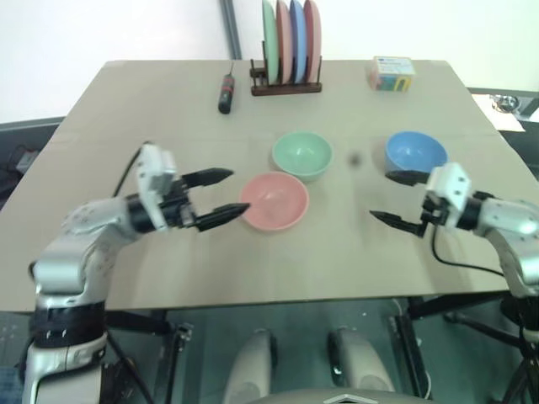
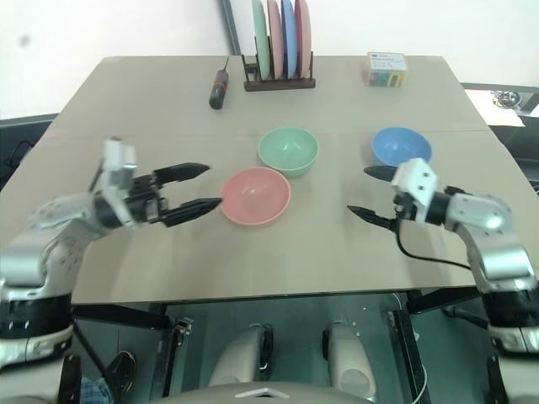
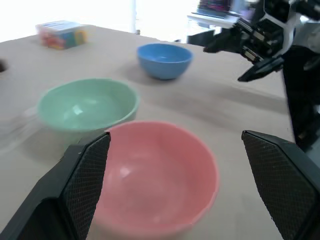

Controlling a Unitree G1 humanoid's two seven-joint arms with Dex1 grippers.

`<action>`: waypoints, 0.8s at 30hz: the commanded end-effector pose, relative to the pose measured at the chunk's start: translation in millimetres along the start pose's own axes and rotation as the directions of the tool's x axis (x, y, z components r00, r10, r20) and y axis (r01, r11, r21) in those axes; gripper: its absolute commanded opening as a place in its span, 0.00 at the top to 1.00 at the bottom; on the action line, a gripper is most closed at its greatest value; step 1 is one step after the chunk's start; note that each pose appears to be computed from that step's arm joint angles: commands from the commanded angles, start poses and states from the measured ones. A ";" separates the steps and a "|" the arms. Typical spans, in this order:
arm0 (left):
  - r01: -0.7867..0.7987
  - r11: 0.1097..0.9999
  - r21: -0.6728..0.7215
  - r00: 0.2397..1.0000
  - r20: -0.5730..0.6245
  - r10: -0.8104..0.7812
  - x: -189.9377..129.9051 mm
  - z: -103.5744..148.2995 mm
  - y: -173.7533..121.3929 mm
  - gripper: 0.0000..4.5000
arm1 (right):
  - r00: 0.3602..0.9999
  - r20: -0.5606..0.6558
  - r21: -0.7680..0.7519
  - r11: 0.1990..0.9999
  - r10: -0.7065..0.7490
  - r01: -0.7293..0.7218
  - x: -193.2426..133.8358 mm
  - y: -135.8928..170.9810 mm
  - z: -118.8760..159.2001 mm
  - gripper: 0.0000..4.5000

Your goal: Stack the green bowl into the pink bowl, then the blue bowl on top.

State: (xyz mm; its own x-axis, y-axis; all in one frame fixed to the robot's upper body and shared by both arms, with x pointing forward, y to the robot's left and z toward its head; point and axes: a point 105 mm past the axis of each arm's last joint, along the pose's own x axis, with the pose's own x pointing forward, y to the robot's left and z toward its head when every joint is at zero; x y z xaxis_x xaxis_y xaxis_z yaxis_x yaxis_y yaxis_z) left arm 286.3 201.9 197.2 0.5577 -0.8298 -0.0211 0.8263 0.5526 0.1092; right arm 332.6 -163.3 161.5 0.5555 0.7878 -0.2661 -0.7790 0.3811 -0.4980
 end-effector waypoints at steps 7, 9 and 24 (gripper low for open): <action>-0.280 0.958 0.066 0.960 0.043 0.277 -56.9 11.3 5.6 0.01 | 0.970 -0.236 -0.300 0.946 0.054 -0.125 62.2 -34.9 -0.8 0.04; -0.319 0.945 0.067 0.948 0.038 0.317 -65.2 9.6 4.0 0.01 | 0.969 -0.242 -0.357 0.924 0.052 -0.139 76.4 -40.3 5.6 0.04; -0.452 0.890 0.055 0.892 0.018 0.452 -91.8 2.7 -16.0 0.01 | 0.977 -0.162 -0.497 0.844 0.140 -0.203 146.7 -26.3 46.7 0.04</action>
State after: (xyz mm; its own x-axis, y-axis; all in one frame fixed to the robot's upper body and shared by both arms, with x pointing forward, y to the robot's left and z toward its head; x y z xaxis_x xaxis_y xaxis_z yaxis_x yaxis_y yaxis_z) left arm 226.2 270.7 186.6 0.8704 -0.4922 0.0053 0.4882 0.8646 0.1190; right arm 421.0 -43.5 157.5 0.4837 0.7237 -0.4922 -0.6688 -0.0571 -0.7413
